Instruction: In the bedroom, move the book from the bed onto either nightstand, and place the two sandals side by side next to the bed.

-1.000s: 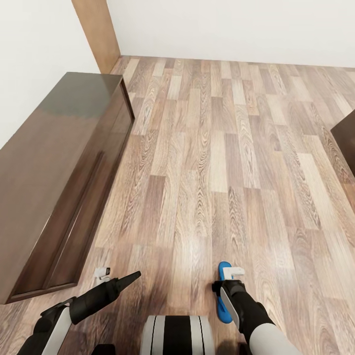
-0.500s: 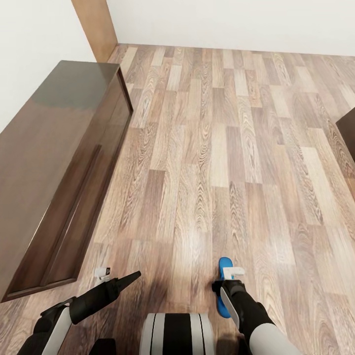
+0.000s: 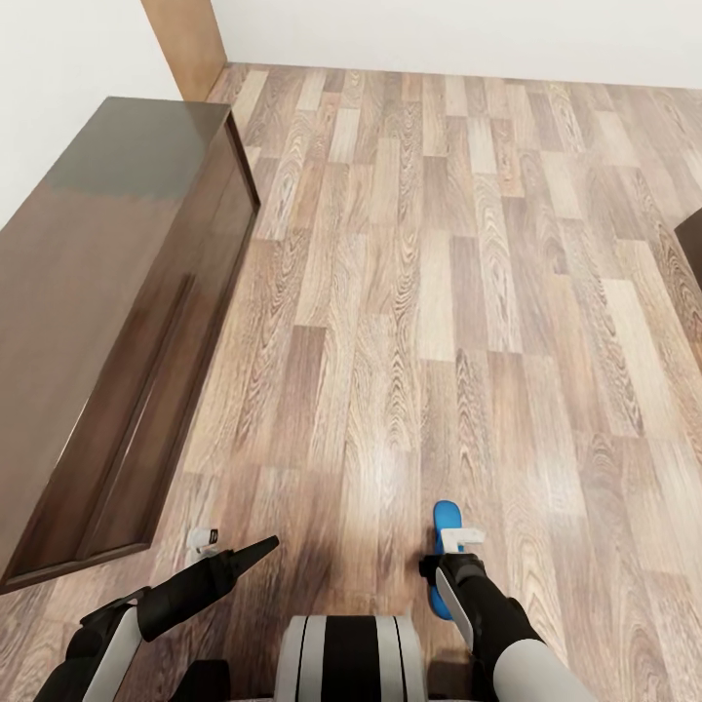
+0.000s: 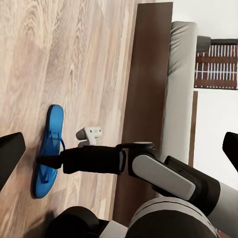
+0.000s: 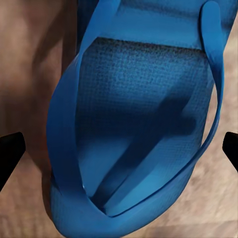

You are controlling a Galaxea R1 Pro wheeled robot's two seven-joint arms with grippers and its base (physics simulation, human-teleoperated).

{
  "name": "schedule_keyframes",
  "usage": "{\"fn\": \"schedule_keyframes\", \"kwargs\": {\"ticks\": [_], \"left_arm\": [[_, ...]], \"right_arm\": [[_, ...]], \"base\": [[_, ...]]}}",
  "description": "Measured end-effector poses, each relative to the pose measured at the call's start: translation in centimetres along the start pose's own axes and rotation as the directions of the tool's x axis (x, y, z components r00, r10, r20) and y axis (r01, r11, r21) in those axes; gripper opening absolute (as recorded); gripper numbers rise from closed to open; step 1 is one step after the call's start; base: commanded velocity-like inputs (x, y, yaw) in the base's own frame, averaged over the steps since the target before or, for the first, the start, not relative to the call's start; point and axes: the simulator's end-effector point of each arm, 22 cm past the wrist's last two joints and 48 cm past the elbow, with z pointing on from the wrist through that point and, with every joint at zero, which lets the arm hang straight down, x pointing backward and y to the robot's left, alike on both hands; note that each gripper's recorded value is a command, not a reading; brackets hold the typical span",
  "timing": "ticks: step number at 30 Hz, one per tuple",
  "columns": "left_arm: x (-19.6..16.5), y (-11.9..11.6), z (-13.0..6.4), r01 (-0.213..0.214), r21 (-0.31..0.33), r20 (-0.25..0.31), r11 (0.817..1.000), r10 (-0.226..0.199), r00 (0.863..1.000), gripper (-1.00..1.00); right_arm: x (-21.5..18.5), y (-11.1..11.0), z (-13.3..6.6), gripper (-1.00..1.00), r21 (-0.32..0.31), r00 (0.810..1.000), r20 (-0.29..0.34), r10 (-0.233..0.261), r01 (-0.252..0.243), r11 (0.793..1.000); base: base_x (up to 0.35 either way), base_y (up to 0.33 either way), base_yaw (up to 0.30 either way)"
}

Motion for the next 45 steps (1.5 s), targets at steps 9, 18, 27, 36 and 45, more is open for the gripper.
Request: {"fn": "schedule_keyframes", "kwargs": {"ticks": [9,18,27,36,45], "left_arm": [[0.0,0.0,0.0,0.0,0.0,0.0,1.0,0.0,1.0,1.0],[0.0,0.0,0.0,0.0,0.0,0.0,1.0,0.0,1.0,1.0],[0.1,-0.1,0.1,0.002,0.002,0.0,1.0,-0.002,1.0,1.0],[0.1,1.0,0.1,0.003,-0.045,-0.002,0.999,-0.003,1.0,1.0],[0.1,1.1,0.1,0.005,-0.053,-0.002,0.999,-0.005,1.0,1.0]], "right_arm": [[0.0,-0.1,0.0,-1.0,0.002,1.0,0.001,-0.002,0.002,1.0],[0.0,0.0,0.0,-1.0,0.002,1.0,0.001,-0.003,0.003,1.0],[0.0,0.0,0.0,-1.0,0.001,1.0,0.001,-0.001,0.001,1.0],[0.0,0.0,0.0,-1.0,0.001,1.0,0.001,-0.002,0.002,1.0],[0.0,0.0,0.0,-1.0,0.001,1.0,0.001,-0.001,0.001,1.0]], "base": [[0.0,0.0,0.0],[0.0,0.0,0.0],[0.0,0.0,0.0],[0.0,0.0,0.0],[0.0,0.0,0.0]]}}
